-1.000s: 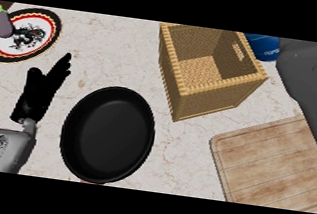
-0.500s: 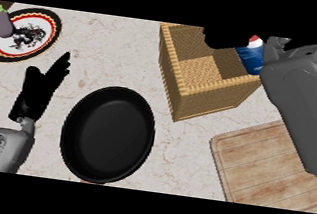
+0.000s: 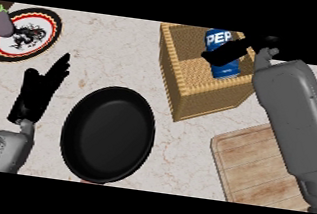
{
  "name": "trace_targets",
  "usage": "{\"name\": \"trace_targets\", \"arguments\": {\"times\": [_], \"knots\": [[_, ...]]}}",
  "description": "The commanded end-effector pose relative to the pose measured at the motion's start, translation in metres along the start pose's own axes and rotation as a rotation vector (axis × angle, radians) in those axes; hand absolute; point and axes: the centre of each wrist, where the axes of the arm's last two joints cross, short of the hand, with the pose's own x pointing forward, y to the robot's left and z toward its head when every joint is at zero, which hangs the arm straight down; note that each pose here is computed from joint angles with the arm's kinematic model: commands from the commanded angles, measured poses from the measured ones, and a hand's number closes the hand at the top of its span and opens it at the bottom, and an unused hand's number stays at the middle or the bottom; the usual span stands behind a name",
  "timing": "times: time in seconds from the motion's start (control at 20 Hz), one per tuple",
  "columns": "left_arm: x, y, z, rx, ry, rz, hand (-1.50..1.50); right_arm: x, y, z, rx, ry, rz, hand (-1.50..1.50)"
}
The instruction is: Pick the can from the cutting board and place it in the basket
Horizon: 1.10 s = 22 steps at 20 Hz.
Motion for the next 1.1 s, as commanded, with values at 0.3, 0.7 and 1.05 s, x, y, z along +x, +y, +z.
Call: {"name": "trace_targets", "arguments": {"times": [0.3,0.7,1.05], "knots": [[0.008,-0.003,-0.005,0.002,-0.007,0.008,0.0,-0.04,-0.031,0.006,-0.32,-0.014,-0.217,-1.5],[0.009,-0.014,0.004,0.003,0.014,0.021,0.0,-0.082,-0.096,0.032,-0.435,0.162,-0.425,-1.5],[0.0,0.004,-0.008,0.015,0.003,-0.004,0.0,-0.193,-0.13,0.082,-0.43,0.196,-0.428,-1.5]]}}
